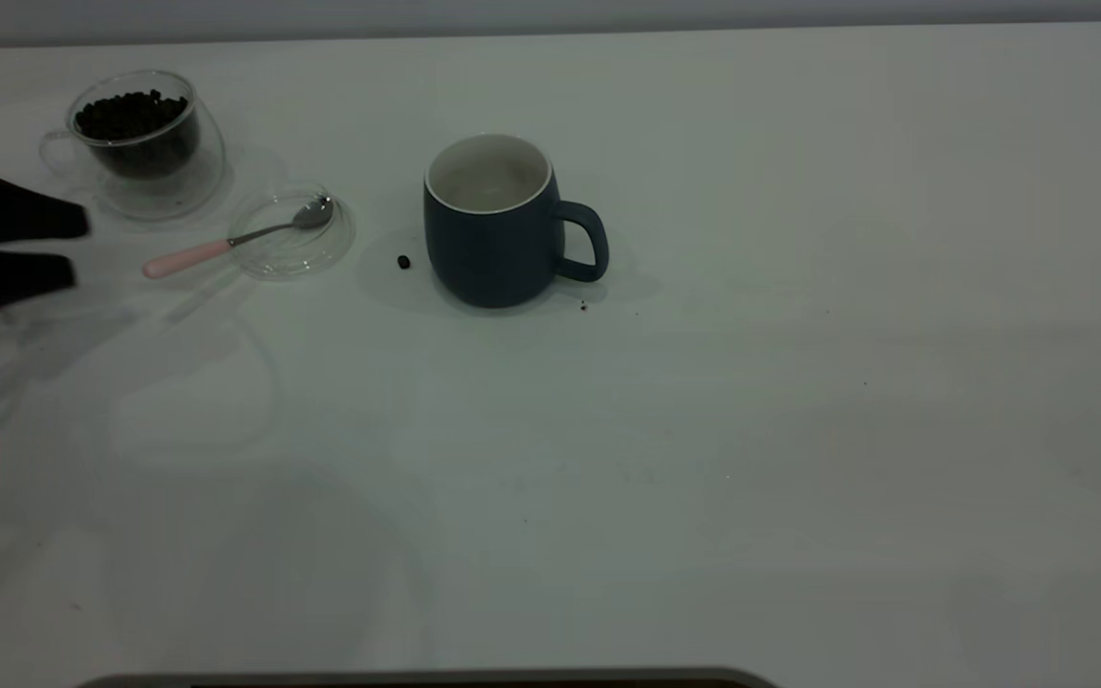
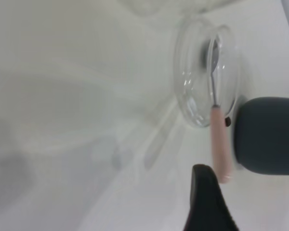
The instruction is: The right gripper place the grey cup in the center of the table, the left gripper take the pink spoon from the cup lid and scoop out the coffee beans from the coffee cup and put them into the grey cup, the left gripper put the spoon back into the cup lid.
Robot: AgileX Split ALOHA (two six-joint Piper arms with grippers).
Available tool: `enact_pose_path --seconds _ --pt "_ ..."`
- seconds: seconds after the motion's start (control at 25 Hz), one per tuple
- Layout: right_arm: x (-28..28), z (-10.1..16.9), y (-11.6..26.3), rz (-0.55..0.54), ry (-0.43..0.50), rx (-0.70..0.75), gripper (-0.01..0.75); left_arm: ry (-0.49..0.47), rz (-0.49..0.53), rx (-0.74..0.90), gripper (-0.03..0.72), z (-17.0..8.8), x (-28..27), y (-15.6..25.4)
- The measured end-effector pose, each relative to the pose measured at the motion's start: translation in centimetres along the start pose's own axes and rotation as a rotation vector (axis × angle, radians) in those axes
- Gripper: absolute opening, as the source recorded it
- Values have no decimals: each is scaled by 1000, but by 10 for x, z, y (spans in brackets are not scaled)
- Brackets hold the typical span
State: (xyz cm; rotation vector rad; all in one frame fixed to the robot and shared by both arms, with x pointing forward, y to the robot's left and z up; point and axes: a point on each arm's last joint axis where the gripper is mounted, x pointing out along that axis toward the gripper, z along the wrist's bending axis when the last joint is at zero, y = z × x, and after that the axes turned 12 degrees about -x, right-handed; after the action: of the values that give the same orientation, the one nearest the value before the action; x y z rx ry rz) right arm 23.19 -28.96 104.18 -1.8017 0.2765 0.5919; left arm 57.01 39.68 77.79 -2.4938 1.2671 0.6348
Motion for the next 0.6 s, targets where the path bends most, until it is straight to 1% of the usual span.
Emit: enact_pose_path --seconds 0.12,0.28,0.4,0.44,0.56,0.6 --pt "0 0 0 0 0 0 588 -16 20 40 522 -15 -14 -4" --pt "0 0 0 0 0 0 588 -42 41 104 522 -53 -37 -13" --pt "0 0 0 0 0 0 588 -80 66 173 522 -96 -64 -19" --pt "0 0 0 0 0 0 588 -97 64 203 522 -115 -75 -20" --pt "0 0 0 0 0 0 588 -200 59 317 522 -168 -114 -16" --pt "0 0 0 0 0 0 588 -230 38 352 522 -188 -128 -12"
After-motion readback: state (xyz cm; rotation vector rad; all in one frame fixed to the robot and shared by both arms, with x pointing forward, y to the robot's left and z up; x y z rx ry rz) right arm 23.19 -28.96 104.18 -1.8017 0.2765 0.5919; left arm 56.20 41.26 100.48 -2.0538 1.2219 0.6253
